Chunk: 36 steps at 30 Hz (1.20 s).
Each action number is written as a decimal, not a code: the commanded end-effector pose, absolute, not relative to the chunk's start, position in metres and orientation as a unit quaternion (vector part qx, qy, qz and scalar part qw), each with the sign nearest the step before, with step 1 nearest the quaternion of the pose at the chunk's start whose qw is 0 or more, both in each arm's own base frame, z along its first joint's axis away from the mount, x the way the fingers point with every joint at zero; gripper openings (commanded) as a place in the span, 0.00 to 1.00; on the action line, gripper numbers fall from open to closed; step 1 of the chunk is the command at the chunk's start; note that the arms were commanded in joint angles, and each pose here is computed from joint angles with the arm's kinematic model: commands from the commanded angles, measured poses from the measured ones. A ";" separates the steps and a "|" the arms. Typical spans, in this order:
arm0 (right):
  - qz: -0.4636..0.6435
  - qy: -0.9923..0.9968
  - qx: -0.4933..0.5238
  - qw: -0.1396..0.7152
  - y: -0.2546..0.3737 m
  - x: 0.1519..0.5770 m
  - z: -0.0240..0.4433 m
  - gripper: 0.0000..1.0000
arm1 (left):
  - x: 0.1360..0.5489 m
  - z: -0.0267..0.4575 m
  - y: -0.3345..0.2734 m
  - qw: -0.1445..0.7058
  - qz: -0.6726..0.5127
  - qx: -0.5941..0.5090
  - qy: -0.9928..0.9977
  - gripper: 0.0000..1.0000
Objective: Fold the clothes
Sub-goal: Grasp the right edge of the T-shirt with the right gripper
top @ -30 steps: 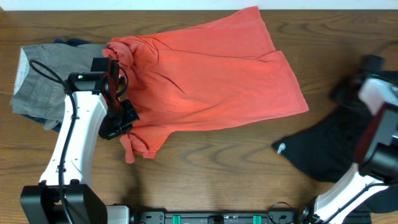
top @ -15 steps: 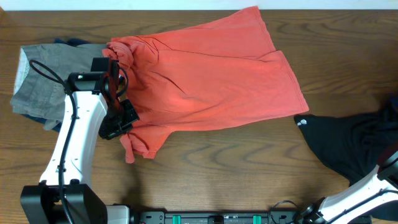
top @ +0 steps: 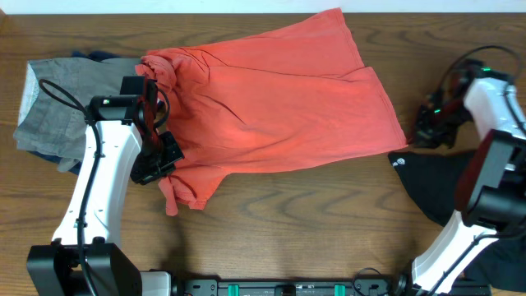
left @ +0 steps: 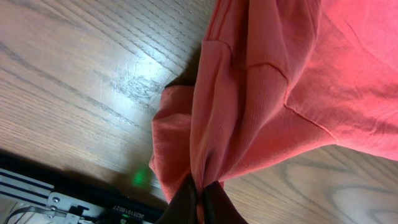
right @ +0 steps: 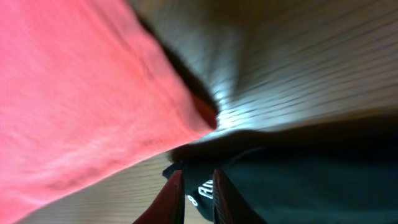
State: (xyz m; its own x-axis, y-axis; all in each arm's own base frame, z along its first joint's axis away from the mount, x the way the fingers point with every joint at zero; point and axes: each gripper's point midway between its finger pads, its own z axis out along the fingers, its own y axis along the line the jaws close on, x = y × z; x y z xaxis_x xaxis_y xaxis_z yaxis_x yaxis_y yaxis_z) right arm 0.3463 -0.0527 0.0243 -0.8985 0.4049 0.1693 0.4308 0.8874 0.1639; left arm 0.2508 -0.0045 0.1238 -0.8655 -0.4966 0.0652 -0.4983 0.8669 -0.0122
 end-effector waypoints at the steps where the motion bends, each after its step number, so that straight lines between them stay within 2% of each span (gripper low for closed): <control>1: -0.051 -0.975 -0.198 0.091 -0.055 0.325 0.006 0.15 | 0.248 0.124 -0.001 0.032 0.006 0.261 -0.965 0.06; 8: 0.054 -0.950 -0.280 0.125 -0.088 0.281 -0.025 0.14 | 0.248 0.124 -0.001 0.032 0.006 0.261 -0.965 0.06; 14: 0.184 -0.892 -0.398 0.111 -0.163 0.256 -0.014 0.13 | 0.249 0.124 -0.001 0.031 0.006 0.261 -0.965 0.06; 23: 0.216 -0.797 -0.557 0.089 -0.244 0.230 0.018 0.09 | 0.249 0.124 -0.001 0.031 0.006 0.261 -0.965 0.06; 27: 0.210 -0.752 -0.617 0.093 -0.258 0.217 0.031 0.07 | 0.248 0.124 -0.001 0.032 0.005 0.261 -0.965 0.06; 29: 0.147 -0.774 -0.609 0.092 -0.248 0.230 0.027 0.07 | 0.248 0.124 -0.001 0.032 0.006 0.261 -0.965 0.06; 32: 0.008 -0.856 -0.515 0.054 -0.218 0.277 0.018 0.04 | 0.249 0.124 -0.001 0.031 0.005 0.261 -0.965 0.06; 36: -0.070 -0.912 -0.404 0.009 -0.178 0.319 0.029 0.09 | 0.248 0.124 -0.001 0.032 0.006 0.261 -0.965 0.06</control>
